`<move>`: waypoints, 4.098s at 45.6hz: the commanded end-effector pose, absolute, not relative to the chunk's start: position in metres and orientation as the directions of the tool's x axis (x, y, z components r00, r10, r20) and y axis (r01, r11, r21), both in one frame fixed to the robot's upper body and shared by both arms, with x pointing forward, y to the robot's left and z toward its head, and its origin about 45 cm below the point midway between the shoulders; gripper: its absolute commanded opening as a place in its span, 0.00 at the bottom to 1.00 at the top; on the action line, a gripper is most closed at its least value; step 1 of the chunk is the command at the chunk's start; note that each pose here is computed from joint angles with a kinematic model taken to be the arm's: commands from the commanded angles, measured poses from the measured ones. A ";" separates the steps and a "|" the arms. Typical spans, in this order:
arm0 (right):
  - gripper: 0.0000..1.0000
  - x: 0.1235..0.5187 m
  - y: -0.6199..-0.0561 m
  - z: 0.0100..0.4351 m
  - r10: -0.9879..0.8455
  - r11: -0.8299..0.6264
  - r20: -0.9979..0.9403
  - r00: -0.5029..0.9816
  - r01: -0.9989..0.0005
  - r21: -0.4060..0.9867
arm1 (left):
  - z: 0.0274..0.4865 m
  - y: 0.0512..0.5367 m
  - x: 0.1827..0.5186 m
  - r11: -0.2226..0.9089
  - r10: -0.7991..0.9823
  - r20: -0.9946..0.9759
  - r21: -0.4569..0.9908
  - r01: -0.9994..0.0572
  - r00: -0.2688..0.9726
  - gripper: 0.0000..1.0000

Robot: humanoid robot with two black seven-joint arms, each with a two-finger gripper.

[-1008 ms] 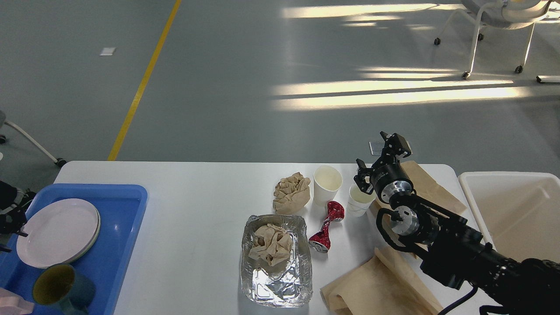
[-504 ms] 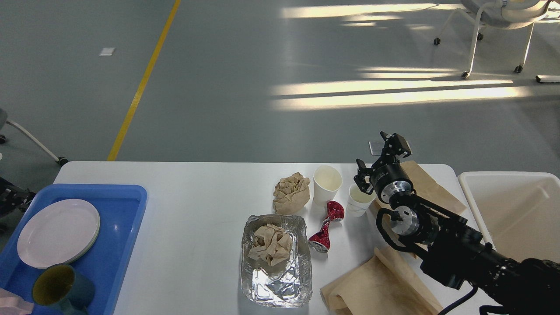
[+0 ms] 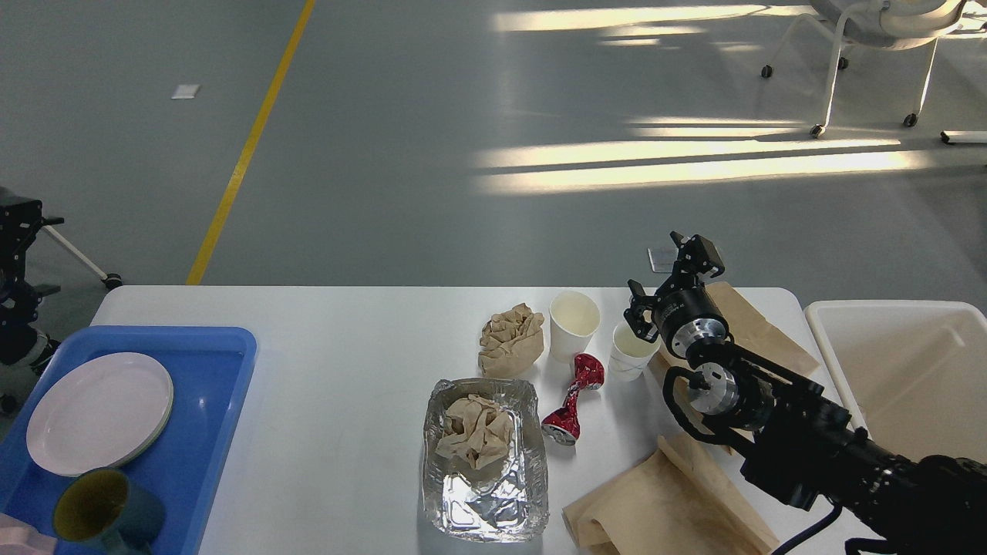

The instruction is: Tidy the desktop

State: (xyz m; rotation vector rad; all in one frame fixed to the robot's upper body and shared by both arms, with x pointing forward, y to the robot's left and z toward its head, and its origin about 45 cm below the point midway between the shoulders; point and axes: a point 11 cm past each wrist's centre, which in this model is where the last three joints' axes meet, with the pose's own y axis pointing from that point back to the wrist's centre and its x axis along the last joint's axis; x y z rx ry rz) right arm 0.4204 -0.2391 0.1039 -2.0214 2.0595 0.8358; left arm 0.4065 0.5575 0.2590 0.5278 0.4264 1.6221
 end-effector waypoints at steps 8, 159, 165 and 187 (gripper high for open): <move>1.00 0.421 -0.239 0.104 -0.880 -0.055 -0.467 -0.090 -0.956 0.287 | 0.283 0.547 0.424 -0.063 0.929 -0.332 0.293 -0.954 -0.163 0.96; 1.00 0.421 -0.239 0.104 -0.879 -0.056 -0.468 -0.089 -0.956 0.287 | 0.136 0.437 0.387 -0.263 0.471 -0.881 -0.082 -0.961 -0.054 0.96; 1.00 0.421 -0.239 0.104 -0.879 -0.056 -0.468 -0.089 -0.956 0.287 | 0.136 0.441 0.384 -0.301 0.468 -0.882 -0.102 -0.948 -0.053 0.96; 1.00 0.420 -0.239 0.104 -0.880 -0.055 -0.466 -0.089 -0.956 0.288 | 0.136 0.440 0.384 -0.298 0.468 -0.882 -0.104 -0.949 -0.050 0.96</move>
